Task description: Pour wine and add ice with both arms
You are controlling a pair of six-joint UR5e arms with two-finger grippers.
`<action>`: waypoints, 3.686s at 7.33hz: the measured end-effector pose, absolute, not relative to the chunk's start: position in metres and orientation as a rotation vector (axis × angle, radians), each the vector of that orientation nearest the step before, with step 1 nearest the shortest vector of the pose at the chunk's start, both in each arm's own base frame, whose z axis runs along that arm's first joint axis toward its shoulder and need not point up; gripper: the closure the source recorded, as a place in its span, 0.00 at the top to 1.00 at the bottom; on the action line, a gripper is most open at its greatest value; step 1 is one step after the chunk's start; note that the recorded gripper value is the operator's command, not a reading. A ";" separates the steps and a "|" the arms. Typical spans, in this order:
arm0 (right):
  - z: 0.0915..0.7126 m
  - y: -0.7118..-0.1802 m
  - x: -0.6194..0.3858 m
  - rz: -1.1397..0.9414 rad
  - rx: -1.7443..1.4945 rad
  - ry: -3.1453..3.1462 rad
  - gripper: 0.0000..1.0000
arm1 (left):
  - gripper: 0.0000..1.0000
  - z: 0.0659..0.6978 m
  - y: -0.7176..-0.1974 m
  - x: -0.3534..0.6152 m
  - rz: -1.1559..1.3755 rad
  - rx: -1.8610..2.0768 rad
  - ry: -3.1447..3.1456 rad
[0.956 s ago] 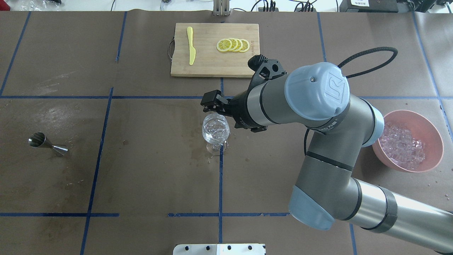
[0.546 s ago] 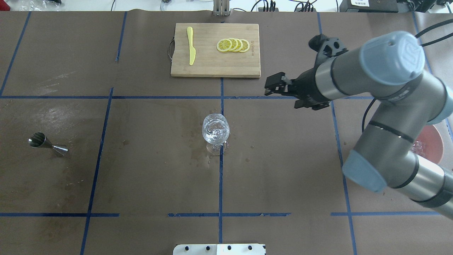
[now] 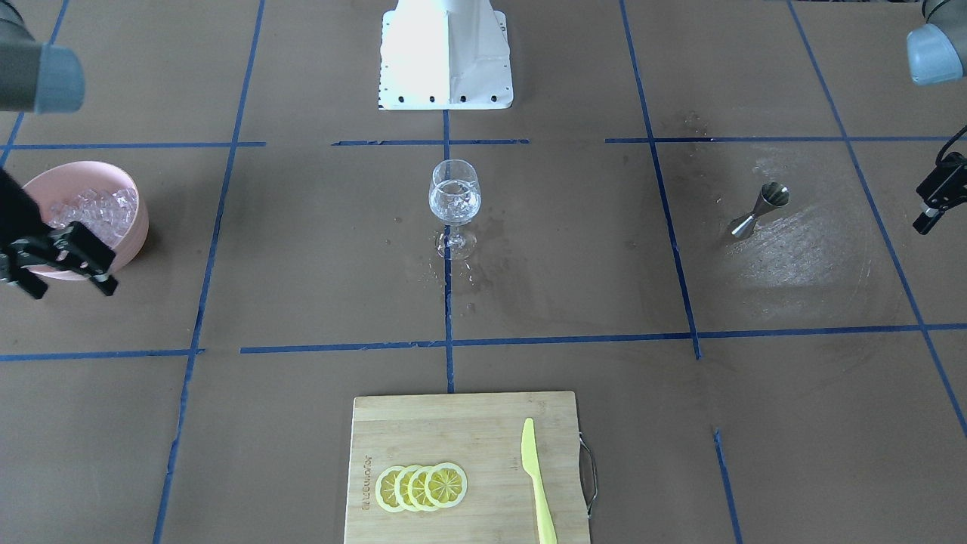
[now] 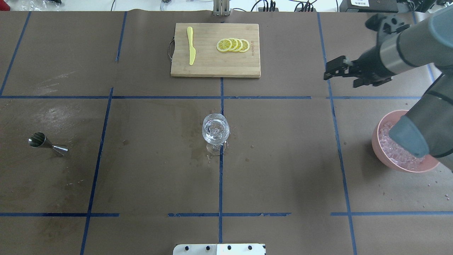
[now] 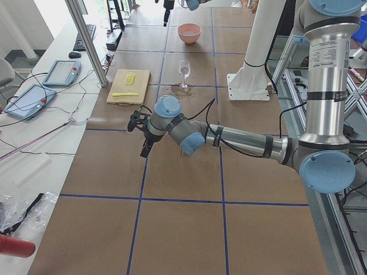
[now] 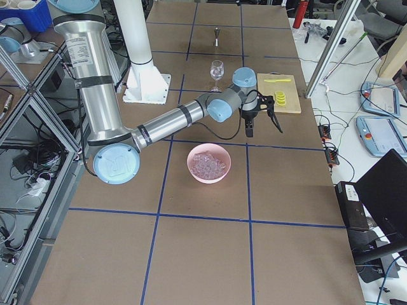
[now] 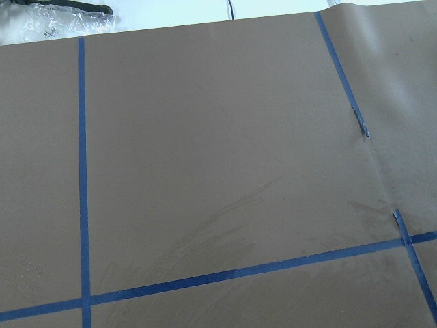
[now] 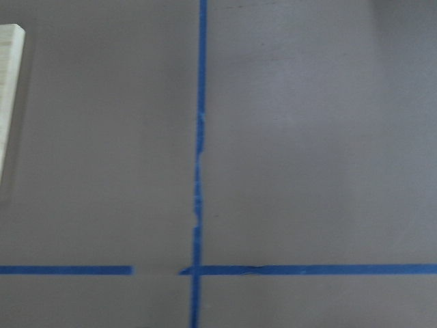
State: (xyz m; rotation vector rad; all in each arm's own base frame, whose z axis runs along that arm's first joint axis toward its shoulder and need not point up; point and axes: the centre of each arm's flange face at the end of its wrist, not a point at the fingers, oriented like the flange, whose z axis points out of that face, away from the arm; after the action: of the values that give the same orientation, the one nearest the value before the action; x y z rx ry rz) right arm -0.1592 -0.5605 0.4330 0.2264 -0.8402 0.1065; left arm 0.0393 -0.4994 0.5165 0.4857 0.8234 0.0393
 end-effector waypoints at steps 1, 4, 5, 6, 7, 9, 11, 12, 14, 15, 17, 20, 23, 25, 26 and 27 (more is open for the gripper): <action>0.482 -0.580 -0.116 0.037 0.230 -0.791 1.00 | 1.00 0.528 -0.500 0.030 0.096 0.486 0.786; 0.600 -0.604 -0.011 -0.143 0.190 -0.790 1.00 | 1.00 0.554 -0.495 -0.031 0.129 0.350 0.745; 0.609 -0.601 0.005 -0.167 0.167 -0.809 1.00 | 1.00 0.556 -0.494 -0.040 0.106 0.289 0.755; 0.610 -0.599 0.013 -0.196 0.144 -0.806 1.00 | 1.00 0.560 -0.497 -0.043 0.086 0.240 0.760; 0.607 -0.601 0.016 -0.224 0.130 -0.774 1.00 | 1.00 0.568 -0.501 -0.043 0.075 0.212 0.762; 0.603 -0.606 0.018 -0.240 0.126 -0.711 1.00 | 1.00 0.577 -0.499 -0.044 0.070 0.201 0.759; 0.603 -0.603 0.018 -0.236 0.124 -0.707 1.00 | 1.00 0.589 -0.497 -0.044 0.067 0.199 0.758; 0.601 -0.596 0.018 -0.237 0.129 -0.716 1.00 | 1.00 0.595 -0.497 -0.044 0.069 0.205 0.759; 0.599 -0.583 0.013 -0.244 0.130 -0.726 1.00 | 1.00 0.602 -0.498 -0.043 0.068 0.203 0.758; 0.598 -0.580 0.004 -0.253 0.124 -0.729 1.00 | 1.00 0.607 -0.502 -0.043 0.067 0.198 0.752; 0.587 -0.582 -0.020 -0.290 0.124 -0.720 1.00 | 1.00 0.603 -0.511 -0.043 0.079 0.218 0.748; 0.558 -0.567 -0.027 -0.312 0.135 -0.689 1.00 | 1.00 0.602 -0.507 -0.044 0.079 0.221 0.740; 0.539 -0.506 -0.017 -0.317 0.153 -0.683 1.00 | 1.00 0.625 -0.480 -0.044 0.068 0.177 0.751; 0.539 -0.486 -0.014 -0.314 0.146 -0.701 1.00 | 1.00 0.625 -0.475 -0.043 0.066 0.168 0.764; 0.535 -0.477 -0.013 -0.315 0.152 -0.706 1.00 | 1.00 0.627 -0.475 -0.043 0.064 0.163 0.767; 0.534 -0.471 -0.011 -0.314 0.149 -0.704 1.00 | 1.00 0.627 -0.475 -0.042 0.064 0.162 0.769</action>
State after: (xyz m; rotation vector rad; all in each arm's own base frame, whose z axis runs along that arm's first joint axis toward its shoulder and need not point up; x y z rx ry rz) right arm -0.0112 -0.4713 0.5338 0.1494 -0.7039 -0.3138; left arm -0.0422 -0.4747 0.6266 0.1624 0.7689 0.0643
